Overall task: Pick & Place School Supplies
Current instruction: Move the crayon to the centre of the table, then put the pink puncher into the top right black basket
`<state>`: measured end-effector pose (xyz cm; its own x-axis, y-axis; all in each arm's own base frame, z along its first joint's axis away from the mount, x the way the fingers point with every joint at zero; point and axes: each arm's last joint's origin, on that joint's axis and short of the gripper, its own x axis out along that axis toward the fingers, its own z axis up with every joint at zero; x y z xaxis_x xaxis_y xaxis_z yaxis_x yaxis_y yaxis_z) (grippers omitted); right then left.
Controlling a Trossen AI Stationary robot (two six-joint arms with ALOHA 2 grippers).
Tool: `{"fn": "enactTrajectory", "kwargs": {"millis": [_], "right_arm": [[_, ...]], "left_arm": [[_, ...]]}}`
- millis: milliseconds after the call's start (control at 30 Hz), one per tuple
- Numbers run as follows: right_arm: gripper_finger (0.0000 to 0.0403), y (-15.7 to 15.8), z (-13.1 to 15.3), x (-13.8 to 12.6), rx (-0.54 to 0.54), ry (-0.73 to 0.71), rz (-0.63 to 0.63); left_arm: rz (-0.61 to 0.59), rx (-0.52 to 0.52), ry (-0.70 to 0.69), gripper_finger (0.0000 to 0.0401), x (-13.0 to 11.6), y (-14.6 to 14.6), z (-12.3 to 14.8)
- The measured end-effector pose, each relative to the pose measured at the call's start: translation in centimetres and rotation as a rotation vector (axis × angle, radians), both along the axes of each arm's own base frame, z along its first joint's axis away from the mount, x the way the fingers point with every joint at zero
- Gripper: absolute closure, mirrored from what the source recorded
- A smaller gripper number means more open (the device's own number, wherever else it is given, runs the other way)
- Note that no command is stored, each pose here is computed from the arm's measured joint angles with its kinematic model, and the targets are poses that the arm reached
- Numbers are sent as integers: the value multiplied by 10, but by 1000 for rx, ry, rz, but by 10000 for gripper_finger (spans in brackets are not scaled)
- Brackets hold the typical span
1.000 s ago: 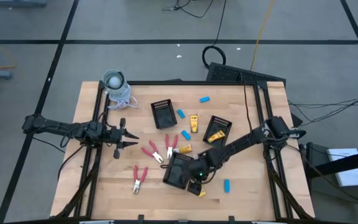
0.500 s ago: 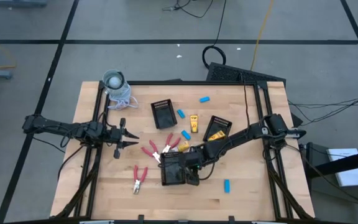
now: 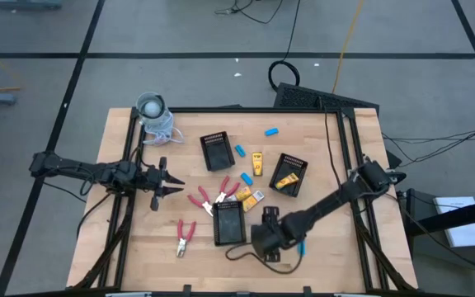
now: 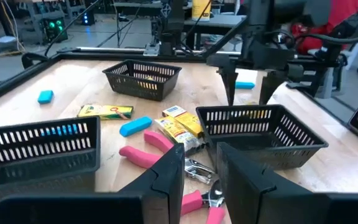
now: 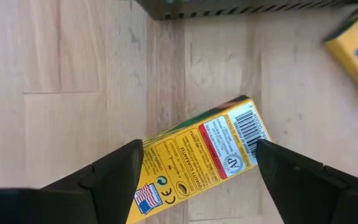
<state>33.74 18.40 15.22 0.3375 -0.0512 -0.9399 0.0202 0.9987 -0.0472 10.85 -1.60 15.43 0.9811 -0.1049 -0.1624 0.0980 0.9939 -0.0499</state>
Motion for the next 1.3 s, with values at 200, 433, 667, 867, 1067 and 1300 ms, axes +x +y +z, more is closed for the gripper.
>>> {"fn": "enactTrajectory", "kwargs": {"millis": [200,433,667,867,1067,1300], "right_arm": [[97,14,5,-9,-140,-89,17],[97,14,8,-13,-269,-122,42],[97,10,27,-26,-359,-137,23],[97,14,45,-48,-386,-137,-17],[97,19,49,-65,-406,-99,-44],[97,20,49,-68,-431,-106,-48]], "left_arm": [[-40,-41,-90,304,7,-5,9],[25,-8,56,304,32,-8,22],[35,105,448,304,75,-16,41],[43,180,730,304,92,-19,53],[54,179,970,304,92,-20,38],[30,227,1057,302,108,-32,13]]}}
